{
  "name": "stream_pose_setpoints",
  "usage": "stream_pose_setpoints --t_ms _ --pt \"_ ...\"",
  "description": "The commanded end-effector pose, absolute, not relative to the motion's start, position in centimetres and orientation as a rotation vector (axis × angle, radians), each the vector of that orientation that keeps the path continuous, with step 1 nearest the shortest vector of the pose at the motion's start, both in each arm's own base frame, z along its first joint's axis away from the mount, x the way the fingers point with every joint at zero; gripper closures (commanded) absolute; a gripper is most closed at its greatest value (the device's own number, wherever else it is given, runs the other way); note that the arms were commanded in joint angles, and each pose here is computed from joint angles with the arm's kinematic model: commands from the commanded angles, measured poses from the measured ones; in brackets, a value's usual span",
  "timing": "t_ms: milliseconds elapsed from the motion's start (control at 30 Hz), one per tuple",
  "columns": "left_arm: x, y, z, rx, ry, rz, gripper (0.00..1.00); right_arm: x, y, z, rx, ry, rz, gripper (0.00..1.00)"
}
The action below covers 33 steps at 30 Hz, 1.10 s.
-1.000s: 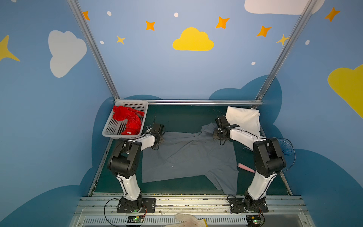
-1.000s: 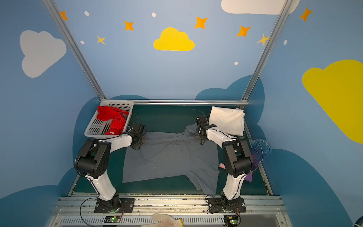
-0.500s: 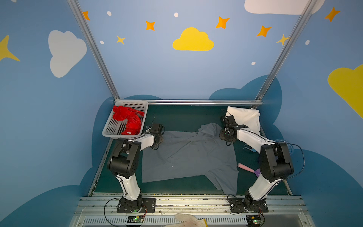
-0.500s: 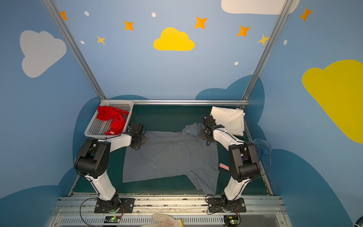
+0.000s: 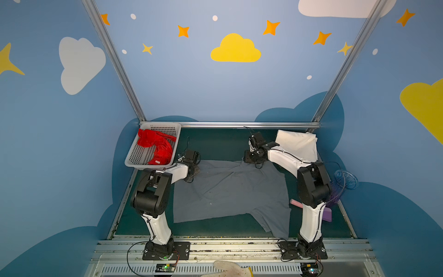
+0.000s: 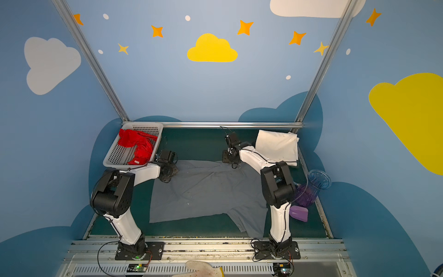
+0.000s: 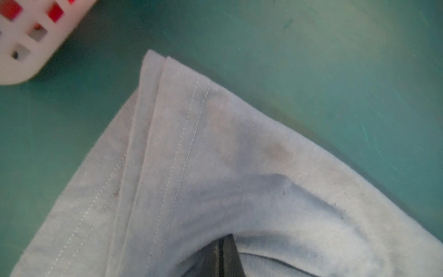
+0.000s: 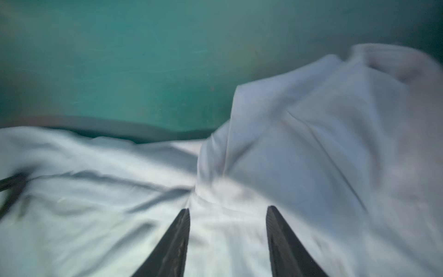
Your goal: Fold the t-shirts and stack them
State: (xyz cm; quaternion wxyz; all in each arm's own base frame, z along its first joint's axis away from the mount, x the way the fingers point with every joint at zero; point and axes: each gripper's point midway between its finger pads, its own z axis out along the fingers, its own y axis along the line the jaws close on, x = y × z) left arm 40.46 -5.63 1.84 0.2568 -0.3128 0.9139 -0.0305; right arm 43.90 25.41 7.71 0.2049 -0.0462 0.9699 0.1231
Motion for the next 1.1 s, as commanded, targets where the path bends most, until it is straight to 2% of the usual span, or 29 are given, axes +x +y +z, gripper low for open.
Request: stream_pose_setpoints --t_ms 0,233,433,667,767,833,1000,1067 --pt "37.3 -5.4 -2.0 -0.861 2.625 -0.036 0.96 43.9 25.5 6.3 -0.210 2.780 0.208 0.53" --pt "37.4 -5.5 -2.1 -0.847 2.631 -0.052 0.96 44.7 27.0 7.1 -0.290 2.760 0.128 0.48" --pt "37.6 -5.7 -2.5 -0.846 2.643 -0.095 0.96 44.8 24.1 5.5 -0.305 2.835 -0.212 0.60" --pt "37.5 -5.9 -2.9 -0.838 2.654 -0.105 0.96 44.6 25.5 5.6 -0.408 2.836 -0.151 0.57" --pt "37.5 -5.8 -2.9 -0.842 2.653 -0.106 0.96 44.8 25.3 5.7 -0.415 2.827 -0.197 0.57" --pt "37.5 -5.9 -2.9 -0.839 2.654 -0.110 0.96 44.8 24.5 5.5 -0.407 2.828 -0.281 0.60" --pt "37.4 -5.8 -2.9 -0.842 2.656 -0.112 0.96 45.3 23.2 5.4 -0.384 2.822 -0.393 0.76" --pt "37.5 -5.9 -2.8 -0.841 2.652 -0.117 0.96 45.4 23.1 5.5 -0.378 2.813 -0.401 0.78"
